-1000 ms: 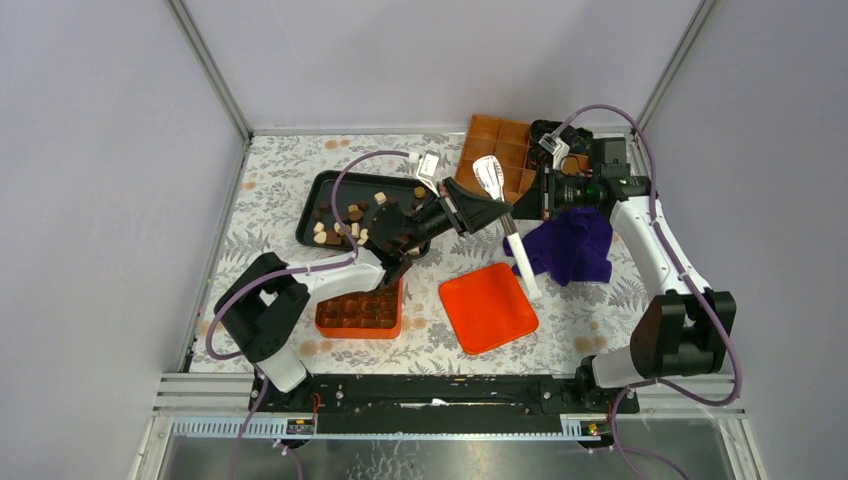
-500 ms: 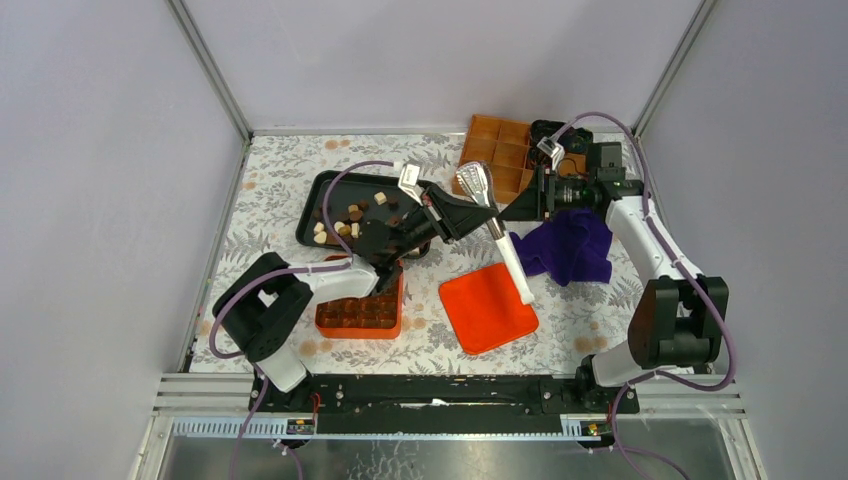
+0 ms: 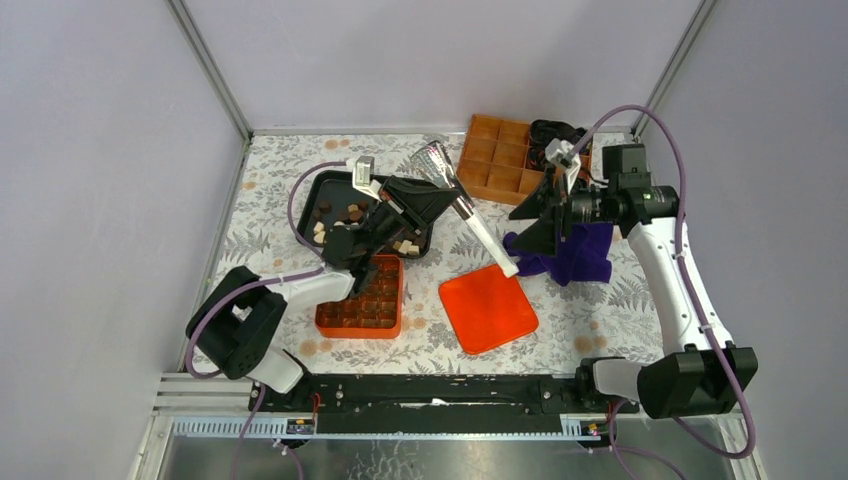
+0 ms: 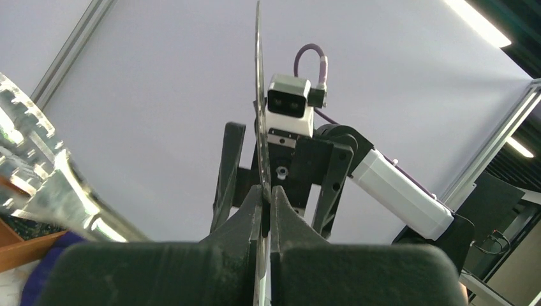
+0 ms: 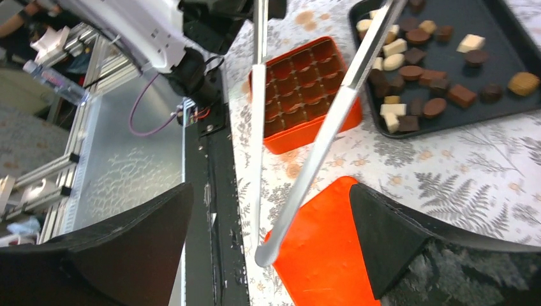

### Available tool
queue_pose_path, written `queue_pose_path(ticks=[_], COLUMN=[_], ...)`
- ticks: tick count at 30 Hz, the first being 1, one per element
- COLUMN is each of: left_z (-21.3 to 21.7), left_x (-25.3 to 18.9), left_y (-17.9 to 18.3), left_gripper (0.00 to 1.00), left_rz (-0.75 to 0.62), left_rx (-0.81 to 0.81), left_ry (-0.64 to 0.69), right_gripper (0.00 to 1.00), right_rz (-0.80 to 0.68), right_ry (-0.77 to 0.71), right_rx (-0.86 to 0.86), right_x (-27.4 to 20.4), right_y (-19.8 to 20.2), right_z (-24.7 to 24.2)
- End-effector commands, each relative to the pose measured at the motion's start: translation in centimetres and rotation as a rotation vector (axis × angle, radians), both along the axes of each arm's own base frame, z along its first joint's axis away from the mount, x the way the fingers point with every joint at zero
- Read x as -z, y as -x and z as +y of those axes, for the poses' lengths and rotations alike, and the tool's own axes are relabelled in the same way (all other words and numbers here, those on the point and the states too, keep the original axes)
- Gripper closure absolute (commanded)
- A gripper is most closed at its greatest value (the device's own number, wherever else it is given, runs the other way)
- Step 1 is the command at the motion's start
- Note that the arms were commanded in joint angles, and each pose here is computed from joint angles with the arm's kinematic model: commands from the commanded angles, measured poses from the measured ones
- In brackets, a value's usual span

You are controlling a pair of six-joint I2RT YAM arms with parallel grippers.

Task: Pack the chocolate
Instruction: Pick up the clamp at the center of the board.

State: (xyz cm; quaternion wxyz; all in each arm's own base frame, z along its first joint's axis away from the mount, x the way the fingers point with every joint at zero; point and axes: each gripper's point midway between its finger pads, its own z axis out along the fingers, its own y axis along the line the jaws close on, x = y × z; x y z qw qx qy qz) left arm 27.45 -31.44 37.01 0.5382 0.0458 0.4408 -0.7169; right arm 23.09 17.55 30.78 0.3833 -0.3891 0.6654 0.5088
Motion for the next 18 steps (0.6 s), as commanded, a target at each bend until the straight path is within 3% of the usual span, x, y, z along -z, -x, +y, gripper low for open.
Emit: queue_pose_path(ticks=[1, 11, 18], left_z=[1.7, 1.8, 2.5], left_x=[-5.5, -8.4, -9.0], left_y=[2.0, 3.1, 2.5], left_gripper=[1.00, 1.00, 1.00], left_rz=[-0.176, -0.227, -0.162], left_rx=[-0.050, -0.089, -0.143], left_ry=[0.114, 0.179, 0.247], right_gripper=[0.00, 0.00, 0.00], right_rz=[-0.019, 0.095, 0.222], right_ry=[0.002, 0.036, -0.096], right_rx=[-0.097, -0.051, -0.073], right_x=[0.6, 0.5, -3.6], right_y=[2.2, 1.2, 0.3], right_z=[1.6, 4.6, 7.4])
